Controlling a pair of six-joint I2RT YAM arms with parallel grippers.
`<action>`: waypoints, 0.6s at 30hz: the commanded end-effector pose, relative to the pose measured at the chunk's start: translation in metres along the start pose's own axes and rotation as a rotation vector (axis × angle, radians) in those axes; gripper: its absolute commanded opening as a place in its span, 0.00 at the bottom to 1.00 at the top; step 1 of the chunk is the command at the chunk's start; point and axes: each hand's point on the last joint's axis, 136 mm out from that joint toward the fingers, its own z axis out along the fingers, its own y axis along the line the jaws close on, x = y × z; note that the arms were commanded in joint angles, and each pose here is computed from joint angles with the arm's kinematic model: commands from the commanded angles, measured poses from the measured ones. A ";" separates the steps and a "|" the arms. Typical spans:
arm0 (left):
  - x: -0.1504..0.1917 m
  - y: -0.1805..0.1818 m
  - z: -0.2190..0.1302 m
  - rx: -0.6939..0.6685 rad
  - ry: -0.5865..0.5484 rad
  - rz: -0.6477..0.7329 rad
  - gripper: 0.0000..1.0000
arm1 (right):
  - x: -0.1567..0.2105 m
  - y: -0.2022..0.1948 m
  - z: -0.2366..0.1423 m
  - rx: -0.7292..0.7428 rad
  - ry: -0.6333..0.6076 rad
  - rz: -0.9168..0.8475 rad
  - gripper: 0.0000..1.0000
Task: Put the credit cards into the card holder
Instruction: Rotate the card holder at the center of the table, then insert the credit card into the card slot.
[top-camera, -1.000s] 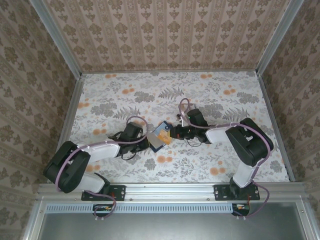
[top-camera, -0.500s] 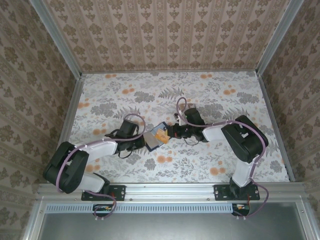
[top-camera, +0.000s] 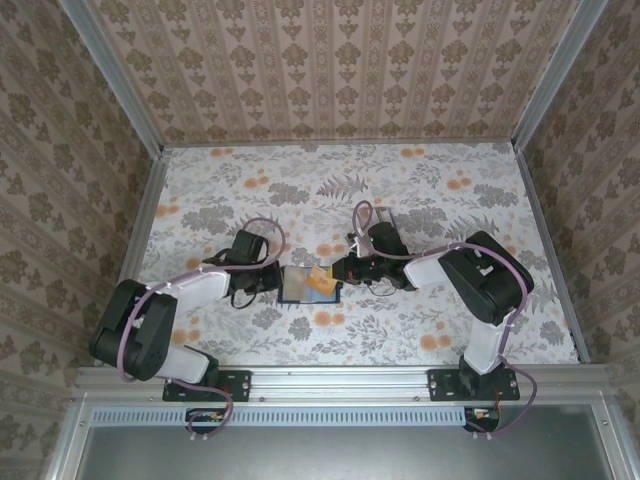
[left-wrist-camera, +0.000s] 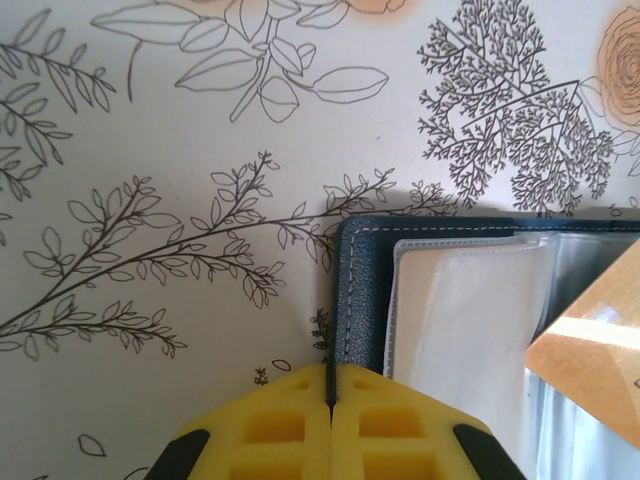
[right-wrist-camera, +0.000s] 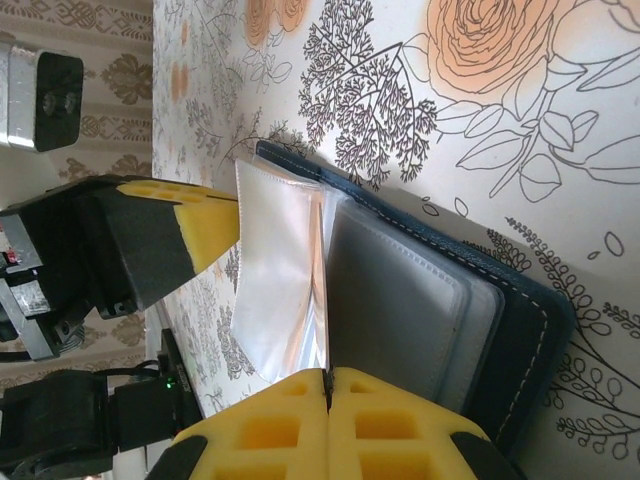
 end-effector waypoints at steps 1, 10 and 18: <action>-0.008 0.001 -0.008 0.010 -0.016 0.003 0.00 | -0.007 0.005 -0.001 0.004 -0.042 -0.003 0.02; 0.002 0.002 0.003 0.052 0.015 -0.051 0.00 | -0.014 0.004 0.009 -0.046 -0.074 0.057 0.01; 0.006 0.004 0.005 0.050 0.023 -0.065 0.00 | -0.012 0.003 0.011 -0.055 -0.089 0.081 0.01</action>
